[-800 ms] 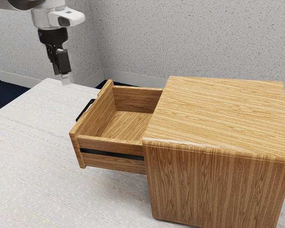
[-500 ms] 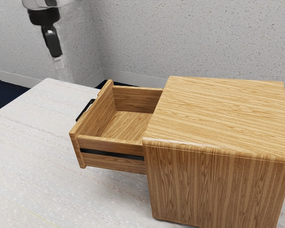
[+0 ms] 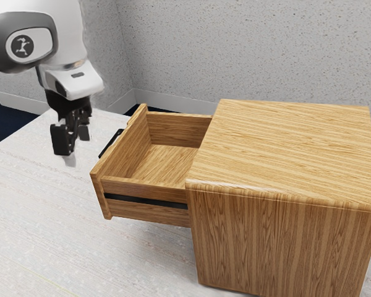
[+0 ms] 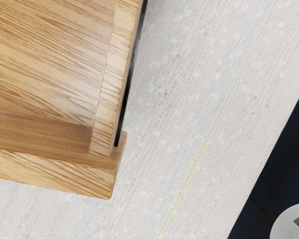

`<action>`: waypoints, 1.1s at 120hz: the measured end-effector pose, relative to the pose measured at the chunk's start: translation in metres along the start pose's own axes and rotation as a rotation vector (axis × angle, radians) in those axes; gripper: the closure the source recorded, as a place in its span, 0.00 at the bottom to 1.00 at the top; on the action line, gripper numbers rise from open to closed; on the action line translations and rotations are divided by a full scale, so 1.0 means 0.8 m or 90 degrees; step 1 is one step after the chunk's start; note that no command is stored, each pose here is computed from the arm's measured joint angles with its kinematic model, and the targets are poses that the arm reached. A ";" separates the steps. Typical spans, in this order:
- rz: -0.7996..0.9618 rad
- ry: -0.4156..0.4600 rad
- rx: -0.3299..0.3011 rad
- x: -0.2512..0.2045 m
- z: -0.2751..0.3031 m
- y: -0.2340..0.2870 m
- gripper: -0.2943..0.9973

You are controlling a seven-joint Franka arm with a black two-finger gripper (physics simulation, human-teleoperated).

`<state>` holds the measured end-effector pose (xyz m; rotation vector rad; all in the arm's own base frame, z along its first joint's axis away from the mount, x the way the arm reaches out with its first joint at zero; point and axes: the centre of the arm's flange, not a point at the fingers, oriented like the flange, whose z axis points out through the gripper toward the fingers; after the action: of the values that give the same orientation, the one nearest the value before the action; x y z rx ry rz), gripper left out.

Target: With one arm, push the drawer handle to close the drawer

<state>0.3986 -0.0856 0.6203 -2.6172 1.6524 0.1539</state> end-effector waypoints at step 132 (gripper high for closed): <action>0.208 -0.028 0.068 -0.037 0.123 -0.226 0.83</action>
<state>0.5428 0.0274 0.5224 -2.2363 1.9995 0.1277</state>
